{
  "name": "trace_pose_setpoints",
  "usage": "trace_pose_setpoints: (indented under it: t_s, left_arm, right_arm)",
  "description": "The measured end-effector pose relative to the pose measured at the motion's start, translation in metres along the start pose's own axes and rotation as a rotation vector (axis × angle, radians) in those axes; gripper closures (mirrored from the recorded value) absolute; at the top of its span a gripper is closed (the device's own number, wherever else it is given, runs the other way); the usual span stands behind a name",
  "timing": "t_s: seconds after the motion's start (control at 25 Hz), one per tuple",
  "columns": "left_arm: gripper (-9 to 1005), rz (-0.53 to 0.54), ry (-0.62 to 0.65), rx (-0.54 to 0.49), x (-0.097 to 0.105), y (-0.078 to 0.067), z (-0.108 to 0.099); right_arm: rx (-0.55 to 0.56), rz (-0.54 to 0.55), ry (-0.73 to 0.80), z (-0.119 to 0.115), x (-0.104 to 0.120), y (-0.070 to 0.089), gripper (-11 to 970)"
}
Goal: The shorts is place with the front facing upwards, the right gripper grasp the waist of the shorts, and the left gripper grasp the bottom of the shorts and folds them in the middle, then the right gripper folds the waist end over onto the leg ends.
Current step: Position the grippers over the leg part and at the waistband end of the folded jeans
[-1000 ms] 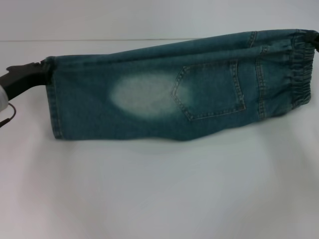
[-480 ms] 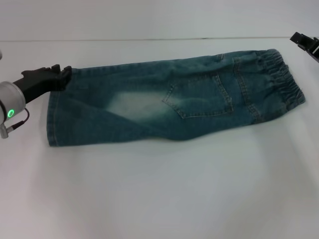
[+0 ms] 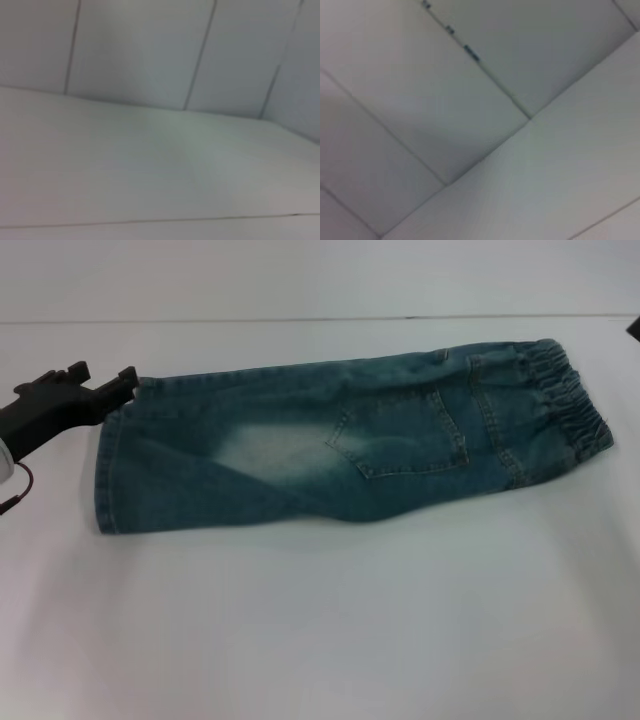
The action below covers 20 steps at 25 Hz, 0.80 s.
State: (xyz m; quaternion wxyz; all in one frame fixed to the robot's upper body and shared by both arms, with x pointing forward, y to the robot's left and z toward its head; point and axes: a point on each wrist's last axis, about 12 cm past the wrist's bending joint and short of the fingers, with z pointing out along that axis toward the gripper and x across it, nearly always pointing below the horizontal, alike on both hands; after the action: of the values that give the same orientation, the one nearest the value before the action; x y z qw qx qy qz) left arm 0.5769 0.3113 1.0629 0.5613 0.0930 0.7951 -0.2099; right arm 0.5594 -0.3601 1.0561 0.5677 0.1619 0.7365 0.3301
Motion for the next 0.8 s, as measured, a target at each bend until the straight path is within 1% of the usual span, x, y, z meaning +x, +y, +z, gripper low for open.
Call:
trace_pose_setpoints:
  t_s: [0.16,0.32,0.52,0.64,0.8]
  left_arm:
    - [295,0.002,-0.023,0.068,0.004,-0.007,-0.006]
    - [121,-0.008,-0.028,0.132,0.007,-0.015,-0.008]
    - [84,0.009,-0.007,0.203,0.01,-0.027,-0.005]
    - [62,0.011,0.014,0.219,0.014,-0.031,-0.002]
    - [63,0.007,0.022,0.224,0.016,-0.033,-0.002]
  right_arm:
    - [-0.019,-0.062,0.039,-0.012,0.01,-0.003,209]
    - [0.004,-0.107,0.087,-0.011,0.018,-0.004,63]
    - [0.054,-0.136,0.132,-0.003,0.024,-0.006,3]
    - [0.069,-0.152,0.154,0.005,0.025,-0.004,4]
    - [0.071,-0.173,0.167,0.013,0.024,0.0,6]
